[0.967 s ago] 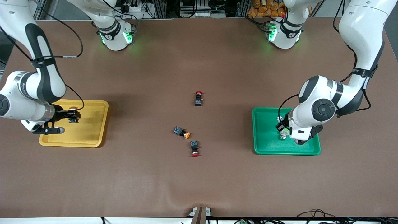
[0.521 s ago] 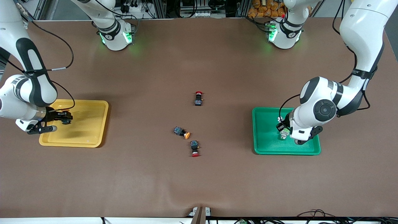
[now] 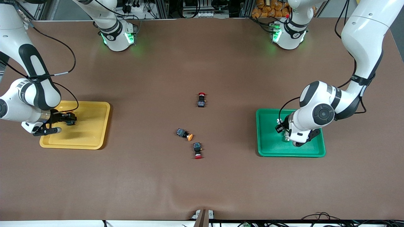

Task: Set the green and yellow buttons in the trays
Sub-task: 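Release both buttons into their trays and lift both grippers away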

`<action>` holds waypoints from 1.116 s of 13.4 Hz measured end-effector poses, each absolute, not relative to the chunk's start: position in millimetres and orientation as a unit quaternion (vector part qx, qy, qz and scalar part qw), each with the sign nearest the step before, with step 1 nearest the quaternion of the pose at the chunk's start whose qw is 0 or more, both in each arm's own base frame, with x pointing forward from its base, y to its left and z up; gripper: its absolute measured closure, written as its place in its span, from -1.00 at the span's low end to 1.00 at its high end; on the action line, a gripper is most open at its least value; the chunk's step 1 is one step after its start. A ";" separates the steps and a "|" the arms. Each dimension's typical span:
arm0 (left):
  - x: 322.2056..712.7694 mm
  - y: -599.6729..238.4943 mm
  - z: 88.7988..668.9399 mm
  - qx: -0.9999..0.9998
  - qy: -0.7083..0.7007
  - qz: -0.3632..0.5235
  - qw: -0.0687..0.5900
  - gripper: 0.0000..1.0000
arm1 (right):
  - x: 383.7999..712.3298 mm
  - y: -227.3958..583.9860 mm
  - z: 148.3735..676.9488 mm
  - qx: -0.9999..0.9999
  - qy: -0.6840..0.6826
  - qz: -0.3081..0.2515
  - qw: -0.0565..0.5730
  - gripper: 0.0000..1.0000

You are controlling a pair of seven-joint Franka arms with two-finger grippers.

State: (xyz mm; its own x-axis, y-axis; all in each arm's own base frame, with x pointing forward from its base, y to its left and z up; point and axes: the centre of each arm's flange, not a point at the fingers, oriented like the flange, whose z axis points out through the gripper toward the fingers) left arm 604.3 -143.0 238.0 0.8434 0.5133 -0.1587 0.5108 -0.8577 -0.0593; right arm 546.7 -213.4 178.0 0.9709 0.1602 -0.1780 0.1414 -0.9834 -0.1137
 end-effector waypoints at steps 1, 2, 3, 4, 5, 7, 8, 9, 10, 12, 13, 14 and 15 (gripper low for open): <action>604.6 -144.5 233.9 -0.960 -0.266 0.085 0.003 0.17 | 546.3 -216.2 178.4 -0.991 -0.079 0.093 0.051 -0.21; 604.7 -145.3 230.1 -0.960 -0.266 0.086 0.000 0.17 | 546.2 -218.1 178.9 -0.991 -0.081 0.092 0.051 -0.44; 604.8 -145.7 227.8 -0.960 -0.267 0.087 -0.002 0.16 | 546.6 -218.0 179.4 -0.991 -0.082 0.092 0.051 -0.67; 604.9 -146.0 226.9 -0.960 -0.266 0.087 -0.003 0.08 | 547.9 -216.3 180.5 -0.991 -0.084 0.094 0.053 -0.89; 605.5 -146.7 227.9 -0.960 -0.266 0.085 -0.005 -0.16 | 551.3 -214.1 184.5 -0.989 -0.087 0.100 0.057 -1.00; 609.5 -152.5 237.0 -0.962 -0.263 0.077 -0.012 -0.56 | 564.3 -211.8 203.4 -0.986 -0.093 0.118 0.068 -1.00; 612.7 -157.3 247.1 -0.963 -0.260 0.069 -0.017 -0.79 | 572.2 -209.2 215.3 -0.985 -0.097 0.124 0.072 -1.00; 617.2 -161.5 263.1 -0.966 -0.253 0.054 -0.022 -0.98 | 579.4 -202.2 225.8 -0.983 -0.102 0.130 0.077 -1.00; 623.9 -163.3 287.1 -0.971 -0.235 0.035 -0.025 -1.00 | 586.0 -191.0 235.2 -0.981 -0.110 0.134 0.083 -1.00; 637.7 -159.5 348.5 -0.983 -0.183 0.006 -0.014 -1.00 | 596.5 -164.8 253.8 -0.978 -0.126 0.141 0.093 -1.00; 643.3 -155.6 380.4 -0.987 -0.161 -0.005 -0.006 -1.00 | 600.6 -152.6 263.0 -0.976 -0.133 0.144 0.097 -1.00; 646.8 -149.9 408.7 -0.989 -0.145 -0.014 0.002 -1.00 | 604.7 -142.2 272.6 -0.974 -0.139 0.147 0.100 -1.00; 648.5 -144.5 434.4 -0.991 -0.131 -0.024 0.008 -1.00 | 607.9 -133.5 282.0 -0.973 -0.139 0.151 0.103 -1.00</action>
